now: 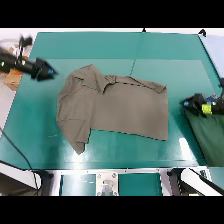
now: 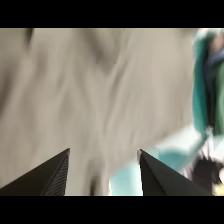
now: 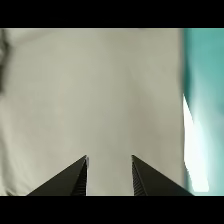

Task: Fold the shirts.

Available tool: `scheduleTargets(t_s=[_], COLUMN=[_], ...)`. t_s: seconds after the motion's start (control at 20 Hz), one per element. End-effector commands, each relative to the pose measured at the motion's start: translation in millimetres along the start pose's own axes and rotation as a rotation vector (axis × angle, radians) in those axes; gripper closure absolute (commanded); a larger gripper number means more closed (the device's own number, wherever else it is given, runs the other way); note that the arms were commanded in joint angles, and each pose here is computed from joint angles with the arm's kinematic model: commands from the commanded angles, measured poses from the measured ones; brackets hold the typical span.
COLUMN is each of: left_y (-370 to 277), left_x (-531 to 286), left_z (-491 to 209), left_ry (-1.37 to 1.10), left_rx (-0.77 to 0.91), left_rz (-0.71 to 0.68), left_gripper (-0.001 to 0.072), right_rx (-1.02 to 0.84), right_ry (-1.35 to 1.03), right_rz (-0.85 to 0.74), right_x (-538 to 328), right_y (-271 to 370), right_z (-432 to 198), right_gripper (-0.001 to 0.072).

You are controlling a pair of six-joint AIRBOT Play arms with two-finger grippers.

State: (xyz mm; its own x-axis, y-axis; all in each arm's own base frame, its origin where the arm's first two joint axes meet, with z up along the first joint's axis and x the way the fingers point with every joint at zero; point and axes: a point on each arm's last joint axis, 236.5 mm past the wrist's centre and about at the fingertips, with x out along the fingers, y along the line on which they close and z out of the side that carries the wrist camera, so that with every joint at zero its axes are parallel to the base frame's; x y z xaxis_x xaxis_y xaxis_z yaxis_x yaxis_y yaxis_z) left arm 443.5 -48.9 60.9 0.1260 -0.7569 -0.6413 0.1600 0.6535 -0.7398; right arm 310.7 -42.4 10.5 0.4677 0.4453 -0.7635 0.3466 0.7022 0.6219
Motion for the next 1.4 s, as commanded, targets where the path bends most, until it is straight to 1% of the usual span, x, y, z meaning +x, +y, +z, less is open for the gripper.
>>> scheduleTargets(t_s=[0.0,0.1,0.25,0.55,0.75,0.8,0.85,0.9,0.95,1.0,1.05,1.2,1.35], left_y=[63,106,132,132,113,109,109,109,108,109,110,110,108], left_x=[1,-1,13,63,95,96,96,95,95,94,94,94,94], left_z=[-107,-143,-158,-149,-147,-146,-147,-150,-154,-155,-154,-155,-156], left_ry=[0.207,0.190,0.123,0.091,0.137,0.137,0.141,0.156,0.174,0.179,0.178,0.179,0.185], left_rx=[-0.234,-0.329,-0.417,-0.333,-0.304,-0.299,-0.298,-0.288,-0.262,-0.249,-0.240,-0.229,-0.222], left_rz=[0.087,0.187,0.193,0.208,0.162,0.147,0.146,0.148,0.147,0.150,0.152,0.150,0.145], left_gripper=[0.0217,0.0217,0.0217,0.0217,0.0218,0.0219,0.0221,0.0401,0.0613,0.0636,0.0683,0.0684,0.0683], right_rx=[0.132,0.159,0.212,0.227,0.227,0.228,0.228,0.232,0.243,0.244,0.253,0.304,0.327], right_ry=[-0.009,-0.028,0.023,0.040,0.039,0.039,0.039,0.042,0.057,0.088,0.133,0.244,0.320], right_rz=[-0.117,-0.133,-0.192,-0.187,-0.187,-0.187,-0.190,-0.192,-0.192,-0.187,-0.178,-0.164,-0.128], right_x=[-14,-11,-4,0,0,0,0,2,5,10,16,33,48], right_y=[-38,-45,-64,-66,-66,-66,-67,-69,-71,-74,-78,-88,-86], right_z=[-46,-53,-69,-73,-73,-73,-73,-72,-74,-78,-84,-100,-117], right_gripper=[0.0376,0.0376,0.0376,0.0377,0.0375,0.0343,0.0293,0.0288,0.0288,0.0288,0.0288,0.0288,0.0289])
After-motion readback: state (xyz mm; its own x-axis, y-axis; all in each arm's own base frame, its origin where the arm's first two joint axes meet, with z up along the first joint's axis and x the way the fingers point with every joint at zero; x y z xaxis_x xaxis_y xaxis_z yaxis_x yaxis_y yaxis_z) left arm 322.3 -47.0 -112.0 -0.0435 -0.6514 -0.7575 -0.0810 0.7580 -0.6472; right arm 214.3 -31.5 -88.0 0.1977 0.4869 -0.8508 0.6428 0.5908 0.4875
